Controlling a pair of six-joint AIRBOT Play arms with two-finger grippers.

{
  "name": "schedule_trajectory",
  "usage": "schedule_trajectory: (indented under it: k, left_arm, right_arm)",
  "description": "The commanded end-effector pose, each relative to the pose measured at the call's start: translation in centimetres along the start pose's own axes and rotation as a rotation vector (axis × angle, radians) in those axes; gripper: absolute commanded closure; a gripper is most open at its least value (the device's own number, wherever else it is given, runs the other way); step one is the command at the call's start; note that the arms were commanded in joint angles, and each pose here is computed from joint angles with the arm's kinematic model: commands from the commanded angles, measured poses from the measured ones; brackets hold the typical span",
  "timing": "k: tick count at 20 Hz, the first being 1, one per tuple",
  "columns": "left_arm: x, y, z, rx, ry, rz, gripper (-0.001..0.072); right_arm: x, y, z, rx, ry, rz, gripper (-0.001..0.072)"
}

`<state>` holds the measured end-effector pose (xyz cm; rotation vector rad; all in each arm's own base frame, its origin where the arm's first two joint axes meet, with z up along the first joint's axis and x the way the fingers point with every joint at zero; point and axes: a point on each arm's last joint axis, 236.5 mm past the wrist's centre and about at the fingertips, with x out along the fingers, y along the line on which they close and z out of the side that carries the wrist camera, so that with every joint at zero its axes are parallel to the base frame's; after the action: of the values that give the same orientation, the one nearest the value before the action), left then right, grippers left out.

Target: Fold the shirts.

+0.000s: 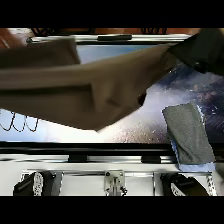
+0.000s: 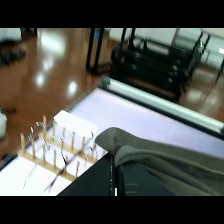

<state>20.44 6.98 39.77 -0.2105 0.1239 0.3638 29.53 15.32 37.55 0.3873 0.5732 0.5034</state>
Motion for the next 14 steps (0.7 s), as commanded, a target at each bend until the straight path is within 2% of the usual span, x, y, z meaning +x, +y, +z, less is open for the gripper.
schedule_trajectory:
  k: [1,5,7,10,12,14]
  left_arm:
    - [-1.7,-2.3,0.0,-0.022,0.000,-0.077,0.0679]
    - [-9.2,-5.5,9.1,0.081,-0.371,-0.132,0.0680]
    - [-12.2,-6.3,11.0,0.099,-0.445,-0.132,0.0680]
    - [-11.5,-5.5,8.2,0.107,-0.311,-0.090,0.0680]
    - [-10.0,-4.6,3.6,0.114,-0.114,-0.066,0.0679]
    - [-10.3,-4.5,1.3,0.133,-0.024,-0.063,0.0680]
  right_arm:
    - [-3.2,1.3,0.8,-0.039,-0.077,0.006,0.0645]
    - [-7.3,4.1,5.5,-0.162,-0.345,0.063,0.0645]
    - [-10.7,4.3,7.7,-0.210,-0.497,0.028,0.0645]
    - [-13.0,2.1,7.5,-0.215,-0.529,-0.095,0.0645]
    - [-12.6,0.6,6.0,-0.211,-0.454,-0.151,0.0645]
    - [-12.1,0.1,4.9,-0.207,-0.402,-0.167,0.0645]
